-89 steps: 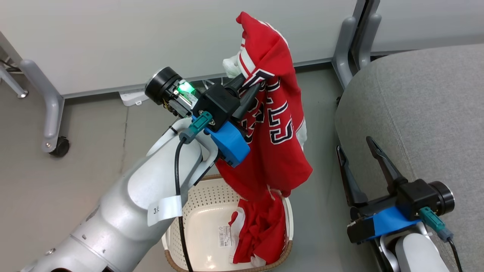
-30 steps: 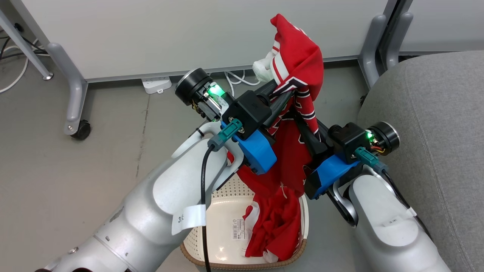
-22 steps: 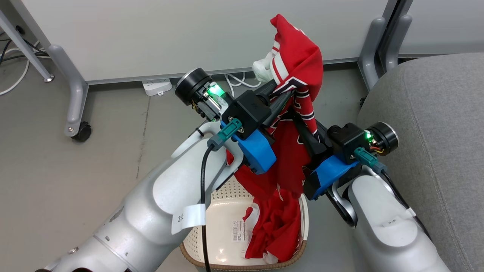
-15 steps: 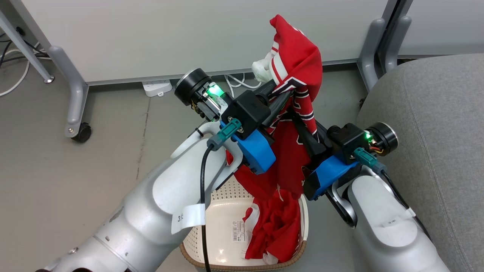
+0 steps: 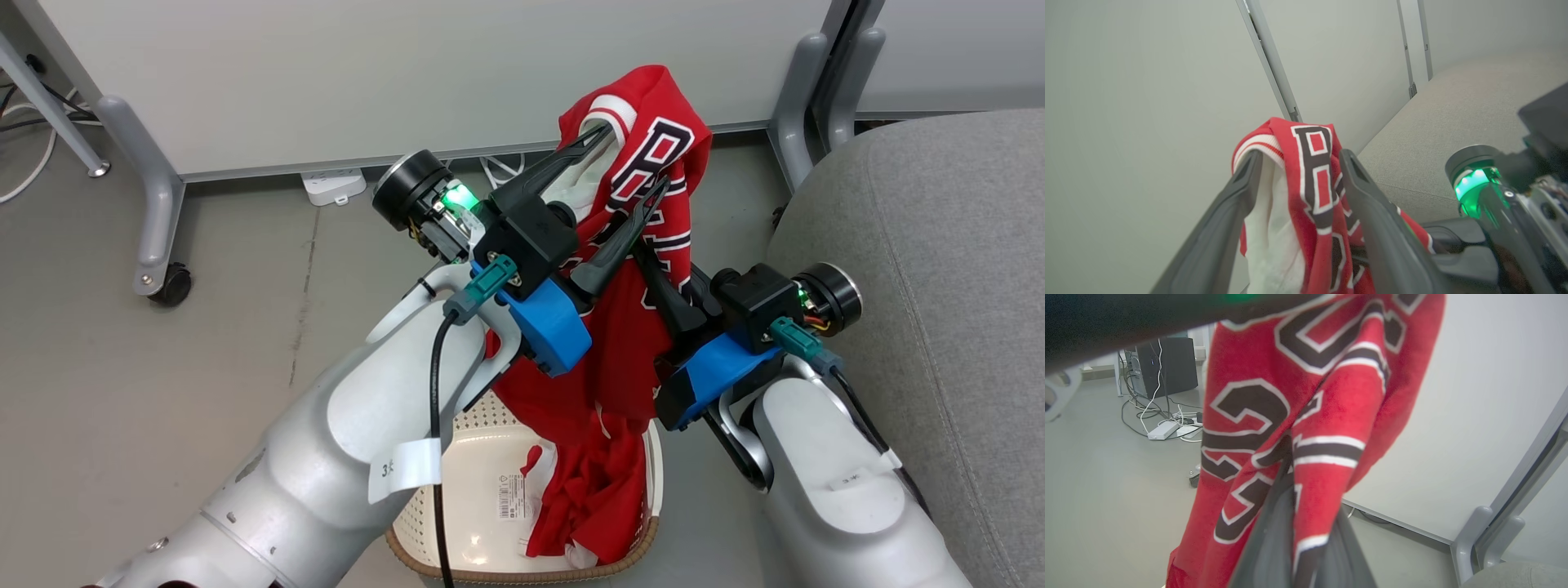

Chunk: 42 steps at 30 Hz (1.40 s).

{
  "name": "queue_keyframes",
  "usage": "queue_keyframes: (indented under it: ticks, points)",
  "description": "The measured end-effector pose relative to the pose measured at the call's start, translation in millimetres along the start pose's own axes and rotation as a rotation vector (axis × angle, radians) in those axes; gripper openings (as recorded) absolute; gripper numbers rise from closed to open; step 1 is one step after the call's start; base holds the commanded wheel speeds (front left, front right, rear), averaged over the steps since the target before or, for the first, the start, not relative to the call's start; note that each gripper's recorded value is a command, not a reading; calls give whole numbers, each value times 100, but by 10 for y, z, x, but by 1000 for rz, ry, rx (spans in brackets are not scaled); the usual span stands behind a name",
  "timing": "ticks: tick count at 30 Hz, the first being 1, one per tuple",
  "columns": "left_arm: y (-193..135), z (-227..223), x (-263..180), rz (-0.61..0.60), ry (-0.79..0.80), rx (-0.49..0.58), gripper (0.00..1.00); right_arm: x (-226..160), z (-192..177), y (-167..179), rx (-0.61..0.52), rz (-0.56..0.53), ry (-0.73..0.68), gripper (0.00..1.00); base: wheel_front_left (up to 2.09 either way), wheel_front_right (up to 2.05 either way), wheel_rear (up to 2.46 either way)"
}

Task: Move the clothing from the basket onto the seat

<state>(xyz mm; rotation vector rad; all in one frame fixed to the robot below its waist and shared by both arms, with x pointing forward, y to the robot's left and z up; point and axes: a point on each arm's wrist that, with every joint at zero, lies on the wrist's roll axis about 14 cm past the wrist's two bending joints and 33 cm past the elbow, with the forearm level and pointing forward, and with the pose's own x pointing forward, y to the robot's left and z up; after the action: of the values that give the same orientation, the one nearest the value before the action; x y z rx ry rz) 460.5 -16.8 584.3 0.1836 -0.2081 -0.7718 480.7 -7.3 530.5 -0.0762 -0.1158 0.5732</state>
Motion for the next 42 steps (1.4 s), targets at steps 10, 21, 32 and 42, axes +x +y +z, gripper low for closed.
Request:
queue_keyframes:
  ticks: [10, 21, 32, 42]
  points:
    - [-130, -120, 126, -47, 8, -21, 100, -98, -6, -230, 11, -65, -6, 0, 0, 0, 0]
    - [-543, -258, 415, -183, -3, -60, 100, -443, 9, -835, -4, -247, -14, 0, 0, 0, 0]
    - [-1161, -282, 660, -361, -43, -119, 100, -1101, 60, -1515, -46, -494, -13, 0, 0, 0, 0]
    - [-1634, -306, 735, -490, -62, -169, 100, -1756, 86, -1936, -88, -697, 9, 0, 0, 0, 0]
